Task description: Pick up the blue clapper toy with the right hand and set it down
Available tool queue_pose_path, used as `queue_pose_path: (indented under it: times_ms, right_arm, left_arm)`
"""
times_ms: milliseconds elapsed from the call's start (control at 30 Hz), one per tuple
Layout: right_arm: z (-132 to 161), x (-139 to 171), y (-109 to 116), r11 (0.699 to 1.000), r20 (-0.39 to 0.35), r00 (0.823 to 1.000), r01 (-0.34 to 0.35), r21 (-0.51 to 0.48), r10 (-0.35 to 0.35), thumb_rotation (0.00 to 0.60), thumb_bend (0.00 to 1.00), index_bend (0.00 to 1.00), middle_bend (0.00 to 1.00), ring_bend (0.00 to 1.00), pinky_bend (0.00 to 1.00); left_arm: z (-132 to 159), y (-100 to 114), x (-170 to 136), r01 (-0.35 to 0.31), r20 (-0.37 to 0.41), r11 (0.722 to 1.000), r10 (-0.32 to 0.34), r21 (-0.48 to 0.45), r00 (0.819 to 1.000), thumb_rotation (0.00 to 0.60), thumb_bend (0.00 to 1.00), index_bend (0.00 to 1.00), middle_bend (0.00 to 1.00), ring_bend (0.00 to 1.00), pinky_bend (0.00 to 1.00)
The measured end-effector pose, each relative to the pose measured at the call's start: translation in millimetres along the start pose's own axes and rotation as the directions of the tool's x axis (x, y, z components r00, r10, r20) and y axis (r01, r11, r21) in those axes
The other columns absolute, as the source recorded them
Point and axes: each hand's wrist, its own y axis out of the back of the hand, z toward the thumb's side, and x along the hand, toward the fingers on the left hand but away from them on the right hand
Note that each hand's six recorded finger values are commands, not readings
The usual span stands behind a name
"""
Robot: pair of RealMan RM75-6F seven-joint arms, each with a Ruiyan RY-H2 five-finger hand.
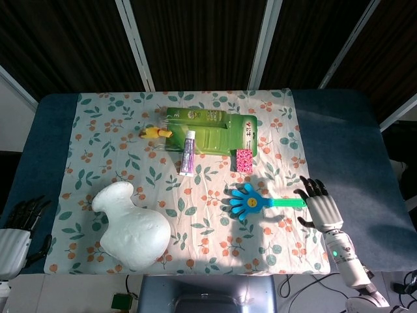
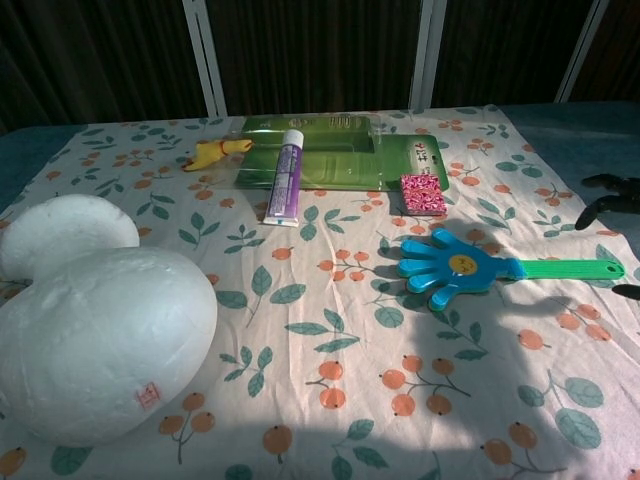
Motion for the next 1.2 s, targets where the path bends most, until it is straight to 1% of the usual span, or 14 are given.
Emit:
queue_pose_path:
  times_ms: [167, 267, 400, 500, 600, 1000, 1200]
  right_arm:
    - [6.4, -20.2, -6.1, 0.999, 0.015, 1.0, -0.004, -0.033, 0.004, 0.6, 0.4, 0.49, 0.0, 0.0, 0.0]
    - [9.7, -28.7, -7.7, 0.999, 0.016, 1.0, -0.01, -0.047, 0.011, 0.6, 0.41, 0.5, 0.0, 0.0, 0.0]
    - [16.1, -35.5, -11.1, 0.997, 0.008, 0.999, -0.032, -0.069, 0.033, 0.6, 0.45, 0.5, 0.0, 0.0, 0.0]
    - [21.3, -38.8, -13.6, 0.995, -0.006, 0.998, -0.062, -0.079, 0.062, 0.6, 0.45, 0.5, 0.0, 0.0, 0.0]
    - [25.4, -40.6, -13.7, 0.993, -0.013, 0.997, -0.077, -0.093, 0.077, 0.6, 0.45, 0.5, 0.0, 0.0, 0.0]
    - [40.8, -46.0, -20.5, 0.99, -0.031, 0.996, -0.086, -0.112, 0.083, 0.6, 0.45, 0.52, 0.0, 0.0, 0.0]
    - [41.7, -45.7, -23.9, 0.99, -0.027, 0.996, -0.089, -0.113, 0.086, 0.6, 0.45, 0.53, 0.0, 0.0, 0.0]
  left_arm:
    - [0.6, 0.0, -0.3, 0.003, 0.006, 1.0, -0.003, -0.002, 1.0, 0.6, 0.49, 0.02, 0.0, 0.0, 0.08]
    - [0.6, -0.6, -0.6, 0.006, 0.005, 1.0, -0.006, -0.001, 1.0, 0.6, 0.49, 0.02, 0.0, 0.0, 0.08]
    - [1.1, -1.2, -0.9, 0.008, 0.007, 1.0, -0.008, 0.002, 1.0, 0.6, 0.49, 0.02, 0.0, 0.0, 0.08]
    - [1.8, -1.3, -1.4, 0.01, 0.008, 1.0, -0.01, 0.003, 1.0, 0.6, 0.49, 0.02, 0.0, 0.0, 0.08]
    - [1.6, -0.9, -1.8, 0.008, 0.007, 1.0, -0.008, 0.003, 1.0, 0.6, 0.49, 0.02, 0.0, 0.0, 0.08]
    - [0.6, 0.4, -2.7, 0.006, 0.006, 1.0, -0.006, -0.001, 1.0, 0.6, 0.49, 0.02, 0.0, 0.0, 0.08]
    - [0.2, 2.0, -3.7, 0.002, 0.008, 1.0, -0.002, -0.005, 1.0, 0.6, 0.49, 0.02, 0.0, 0.0, 0.08]
